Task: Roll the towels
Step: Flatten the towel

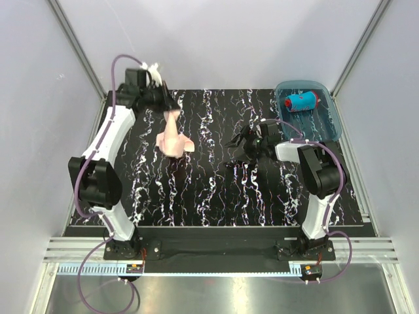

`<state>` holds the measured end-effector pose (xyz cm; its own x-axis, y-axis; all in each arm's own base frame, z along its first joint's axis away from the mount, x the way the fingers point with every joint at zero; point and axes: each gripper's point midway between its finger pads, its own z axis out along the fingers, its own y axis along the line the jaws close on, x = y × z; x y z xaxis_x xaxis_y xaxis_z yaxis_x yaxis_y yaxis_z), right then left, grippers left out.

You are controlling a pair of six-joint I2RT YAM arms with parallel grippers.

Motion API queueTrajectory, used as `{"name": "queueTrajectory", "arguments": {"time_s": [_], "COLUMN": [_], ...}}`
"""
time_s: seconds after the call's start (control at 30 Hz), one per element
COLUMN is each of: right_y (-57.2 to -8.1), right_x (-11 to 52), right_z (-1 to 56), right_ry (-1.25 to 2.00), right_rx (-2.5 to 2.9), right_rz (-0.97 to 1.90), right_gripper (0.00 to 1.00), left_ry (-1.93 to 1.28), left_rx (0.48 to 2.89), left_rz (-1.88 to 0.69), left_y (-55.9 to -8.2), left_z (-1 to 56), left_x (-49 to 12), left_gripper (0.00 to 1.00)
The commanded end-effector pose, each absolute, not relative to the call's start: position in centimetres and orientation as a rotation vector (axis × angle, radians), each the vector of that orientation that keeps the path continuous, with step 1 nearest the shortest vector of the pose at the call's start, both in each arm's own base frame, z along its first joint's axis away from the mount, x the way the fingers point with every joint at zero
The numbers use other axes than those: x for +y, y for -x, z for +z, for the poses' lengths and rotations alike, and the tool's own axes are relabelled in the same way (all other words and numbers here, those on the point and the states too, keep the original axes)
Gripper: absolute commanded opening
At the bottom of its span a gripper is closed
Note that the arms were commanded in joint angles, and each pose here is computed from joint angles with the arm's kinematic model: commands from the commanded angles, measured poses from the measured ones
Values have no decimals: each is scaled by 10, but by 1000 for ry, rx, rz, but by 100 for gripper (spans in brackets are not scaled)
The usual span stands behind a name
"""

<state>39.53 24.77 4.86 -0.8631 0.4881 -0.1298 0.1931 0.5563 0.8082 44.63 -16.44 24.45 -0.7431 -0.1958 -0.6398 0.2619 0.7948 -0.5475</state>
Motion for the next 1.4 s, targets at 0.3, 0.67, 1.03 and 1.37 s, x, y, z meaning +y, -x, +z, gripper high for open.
{"name": "queueTrajectory", "arguments": {"time_s": [0.3, 0.67, 1.03, 1.37], "right_y": [-392, -372, -332, -232], "right_x": [247, 234, 229, 310], "right_z": [100, 129, 105, 86], "right_ry": [-399, -343, -324, -161], "right_rx": [2369, 2315, 2441, 2581], "right_rz": [1202, 1163, 1090, 1214], "right_gripper": [96, 100, 100, 93], "left_ry": [-337, 370, 645, 678], "left_rx": [1301, 1600, 2193, 2222], "left_rz": [-1131, -604, -633, -570], "left_y": [-336, -348, -351, -346], "left_z": [629, 435, 169, 151], "left_x": [-192, -76, -79, -60], "left_gripper": [0, 10, 10, 10]}}
